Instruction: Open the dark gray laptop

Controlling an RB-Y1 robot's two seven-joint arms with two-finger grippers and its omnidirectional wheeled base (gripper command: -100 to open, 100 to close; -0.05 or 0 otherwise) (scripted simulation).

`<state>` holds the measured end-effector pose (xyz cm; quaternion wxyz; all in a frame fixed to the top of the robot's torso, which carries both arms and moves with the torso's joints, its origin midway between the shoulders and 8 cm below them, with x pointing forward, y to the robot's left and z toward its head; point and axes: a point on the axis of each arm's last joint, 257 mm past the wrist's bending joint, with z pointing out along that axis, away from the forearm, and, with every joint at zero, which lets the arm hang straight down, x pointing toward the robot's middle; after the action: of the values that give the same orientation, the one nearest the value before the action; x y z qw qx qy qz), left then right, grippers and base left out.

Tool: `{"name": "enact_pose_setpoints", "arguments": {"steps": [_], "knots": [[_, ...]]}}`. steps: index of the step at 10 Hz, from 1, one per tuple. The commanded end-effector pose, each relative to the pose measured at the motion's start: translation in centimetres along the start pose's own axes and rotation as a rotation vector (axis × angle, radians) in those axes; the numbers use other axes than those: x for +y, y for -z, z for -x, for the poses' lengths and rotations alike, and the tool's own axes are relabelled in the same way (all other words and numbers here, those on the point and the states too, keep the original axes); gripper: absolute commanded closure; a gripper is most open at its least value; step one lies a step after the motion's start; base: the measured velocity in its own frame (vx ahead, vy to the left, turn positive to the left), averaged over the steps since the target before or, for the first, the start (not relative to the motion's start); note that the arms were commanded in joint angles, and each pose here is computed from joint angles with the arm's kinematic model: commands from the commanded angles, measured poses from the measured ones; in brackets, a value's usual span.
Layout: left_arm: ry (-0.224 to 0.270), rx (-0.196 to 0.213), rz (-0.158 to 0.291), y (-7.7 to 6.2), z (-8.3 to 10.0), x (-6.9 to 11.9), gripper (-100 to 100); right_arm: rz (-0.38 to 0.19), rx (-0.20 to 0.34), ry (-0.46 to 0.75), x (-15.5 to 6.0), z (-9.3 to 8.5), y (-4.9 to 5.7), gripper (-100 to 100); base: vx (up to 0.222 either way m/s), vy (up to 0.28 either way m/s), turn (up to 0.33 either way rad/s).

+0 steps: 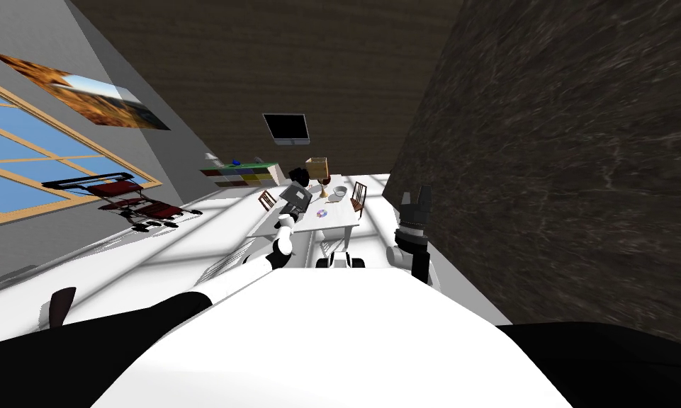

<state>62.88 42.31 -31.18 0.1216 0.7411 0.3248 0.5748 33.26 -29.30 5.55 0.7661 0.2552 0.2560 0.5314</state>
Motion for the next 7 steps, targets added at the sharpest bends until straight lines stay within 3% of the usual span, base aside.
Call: {"name": "enact_pose_setpoints", "arguments": {"steps": [1,2,4,6,7], "knots": [[0.035,-0.019,0.007,0.2,1.1,0.1,100,0.0,0.0,0.0,0.0,0.0,0.0,0,-0.009,0.041,-0.015],[0.035,-0.019,0.007,0.2,1.1,0.1,100,0.0,0.0,0.0,0.0,0.0,0.0,0,0.002,0.008,0.002],[0.112,-0.042,0.017,0.3,2.6,0.6,100,0.0,0.0,0.0,0.0,0.0,0.0,0,0.006,0.046,-0.005],[0.112,-0.042,0.017,0.3,2.6,0.6,100,0.0,0.0,0.0,0.0,0.0,0.0,0,-0.005,0.037,-0.011],[0.229,-0.076,0.031,0.6,4.9,1.2,100,0.0,0.0,0.0,0.0,0.0,0.0,0,0.012,0.095,-0.031]]}}
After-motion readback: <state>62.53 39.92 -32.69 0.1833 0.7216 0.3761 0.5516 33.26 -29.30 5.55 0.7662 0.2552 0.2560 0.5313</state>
